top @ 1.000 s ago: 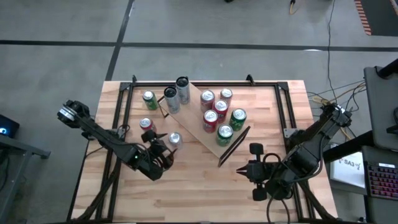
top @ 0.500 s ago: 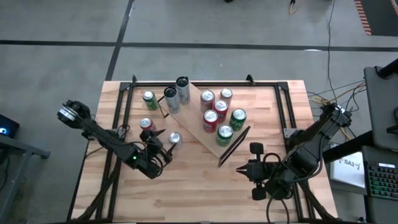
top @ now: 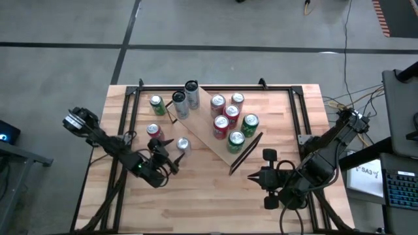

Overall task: Place canned beverage on shelf
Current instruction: Put the silver soda can on the shelf aligned with the other silver soda can

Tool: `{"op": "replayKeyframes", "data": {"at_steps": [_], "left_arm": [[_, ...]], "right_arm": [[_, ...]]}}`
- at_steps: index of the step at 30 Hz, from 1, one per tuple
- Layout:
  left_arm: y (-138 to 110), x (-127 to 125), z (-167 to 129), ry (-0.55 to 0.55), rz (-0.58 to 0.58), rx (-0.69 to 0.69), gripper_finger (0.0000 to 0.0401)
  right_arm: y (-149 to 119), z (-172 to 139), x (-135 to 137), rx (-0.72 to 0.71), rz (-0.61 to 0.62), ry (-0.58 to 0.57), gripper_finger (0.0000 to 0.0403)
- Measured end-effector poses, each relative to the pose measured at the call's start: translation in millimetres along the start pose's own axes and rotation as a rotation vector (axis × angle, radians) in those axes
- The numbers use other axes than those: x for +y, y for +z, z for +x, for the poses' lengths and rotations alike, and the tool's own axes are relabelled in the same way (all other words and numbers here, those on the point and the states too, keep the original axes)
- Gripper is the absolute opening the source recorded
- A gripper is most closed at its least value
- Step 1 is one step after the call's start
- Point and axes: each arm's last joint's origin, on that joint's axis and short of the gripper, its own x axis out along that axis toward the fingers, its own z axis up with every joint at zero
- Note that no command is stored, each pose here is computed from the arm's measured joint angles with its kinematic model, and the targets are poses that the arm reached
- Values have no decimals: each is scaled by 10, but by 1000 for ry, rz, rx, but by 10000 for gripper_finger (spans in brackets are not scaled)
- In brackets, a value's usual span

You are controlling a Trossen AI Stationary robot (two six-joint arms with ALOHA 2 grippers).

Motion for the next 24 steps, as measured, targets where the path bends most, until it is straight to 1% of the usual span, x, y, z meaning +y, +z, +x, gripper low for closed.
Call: {"op": "replayKeyframes", "data": {"at_steps": [2,6,14,17,24], "left_arm": [[-55,-14,20,7,-1,-11,384],[-116,-78,55,9,36,-9,384],[-104,-222,174,37,96,11,384],[-108,-228,214,51,109,26,384],[-83,-184,313,89,99,45,384]], "right_arm": [[1,1,-2,0,0,-1,9],[2,2,-3,-1,1,-2,9],[14,23,-32,1,9,-11,9],[17,29,-41,2,12,-14,9],[17,29,-40,1,12,-14,9]]}}
